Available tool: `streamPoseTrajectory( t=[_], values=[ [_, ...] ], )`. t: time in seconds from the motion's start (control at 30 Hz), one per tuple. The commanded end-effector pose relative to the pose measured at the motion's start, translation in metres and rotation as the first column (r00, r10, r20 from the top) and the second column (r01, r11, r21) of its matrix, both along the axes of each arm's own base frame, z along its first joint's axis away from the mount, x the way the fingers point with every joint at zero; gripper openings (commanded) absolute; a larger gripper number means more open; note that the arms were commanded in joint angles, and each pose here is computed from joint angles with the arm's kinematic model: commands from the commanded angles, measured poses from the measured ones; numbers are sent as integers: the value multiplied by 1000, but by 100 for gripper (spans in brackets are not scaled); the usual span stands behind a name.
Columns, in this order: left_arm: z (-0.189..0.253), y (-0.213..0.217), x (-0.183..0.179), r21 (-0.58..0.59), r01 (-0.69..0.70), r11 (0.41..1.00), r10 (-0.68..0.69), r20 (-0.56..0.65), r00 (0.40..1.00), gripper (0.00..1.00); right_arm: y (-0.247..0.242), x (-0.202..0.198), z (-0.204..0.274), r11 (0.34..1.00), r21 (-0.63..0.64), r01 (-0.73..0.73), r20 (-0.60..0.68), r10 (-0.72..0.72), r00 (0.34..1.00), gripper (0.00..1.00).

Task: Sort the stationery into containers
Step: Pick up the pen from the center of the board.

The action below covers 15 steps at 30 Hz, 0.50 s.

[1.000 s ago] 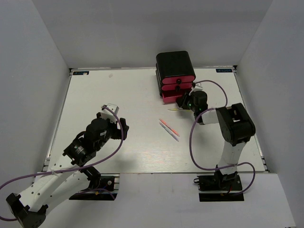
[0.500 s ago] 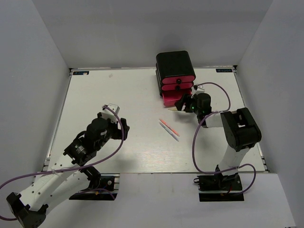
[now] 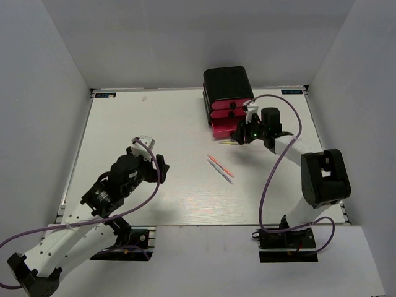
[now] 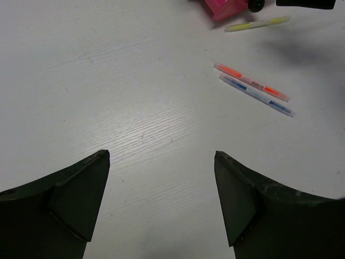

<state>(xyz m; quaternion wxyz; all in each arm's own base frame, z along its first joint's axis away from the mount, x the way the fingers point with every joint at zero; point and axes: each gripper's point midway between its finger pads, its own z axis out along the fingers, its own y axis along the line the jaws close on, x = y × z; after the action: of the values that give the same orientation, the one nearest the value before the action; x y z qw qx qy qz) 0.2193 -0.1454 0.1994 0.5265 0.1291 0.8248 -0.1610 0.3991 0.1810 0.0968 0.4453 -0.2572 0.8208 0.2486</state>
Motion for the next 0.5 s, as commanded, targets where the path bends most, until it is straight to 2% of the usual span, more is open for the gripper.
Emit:
streamPoseTrajectory(
  t=[0.0, 0.03, 0.07, 0.1, 0.17, 0.2, 0.3, 0.47],
  values=[
    [12, -2, 0, -31, 15, 999, -13, 39, 999, 88, -1, -7, 9, 946, -192, -262, 13, 269, 963, 52],
    [14, -2, 0, -37, 15, 999, -13, 46, 999, 88, -8, 2, 12, 931, -257, -260, 28, 276, 961, 50],
    [14, -2, 0, -37, 15, 999, -13, 46, 999, 88, -16, -1, 5, 909, -319, -268, -14, 278, 960, 50],
    [14, -1, 0, -30, 18, 999, -17, 50, 999, 88, -25, 6, 0, 857, -412, -309, 22, 349, 937, 49],
    [14, -1, 0, -29, 18, 999, -17, 50, 999, 88, -44, 14, -12, 811, -508, -291, 10, 343, 939, 48],
    [14, -1, 0, -29, 18, 999, -17, 50, 999, 88, -50, 16, -17, 763, -564, -316, 23, 397, 918, 48],
    [14, -3, -1, -32, 27, 999, -25, 48, 999, 88, -54, 11, -31, 720, -601, -346, 22, 448, 894, 48],
    [16, -2, -2, -38, 27, 999, -25, 55, 998, 88, -47, 3, -38, 715, -584, -384, 27, 490, 871, 44]
  ],
)
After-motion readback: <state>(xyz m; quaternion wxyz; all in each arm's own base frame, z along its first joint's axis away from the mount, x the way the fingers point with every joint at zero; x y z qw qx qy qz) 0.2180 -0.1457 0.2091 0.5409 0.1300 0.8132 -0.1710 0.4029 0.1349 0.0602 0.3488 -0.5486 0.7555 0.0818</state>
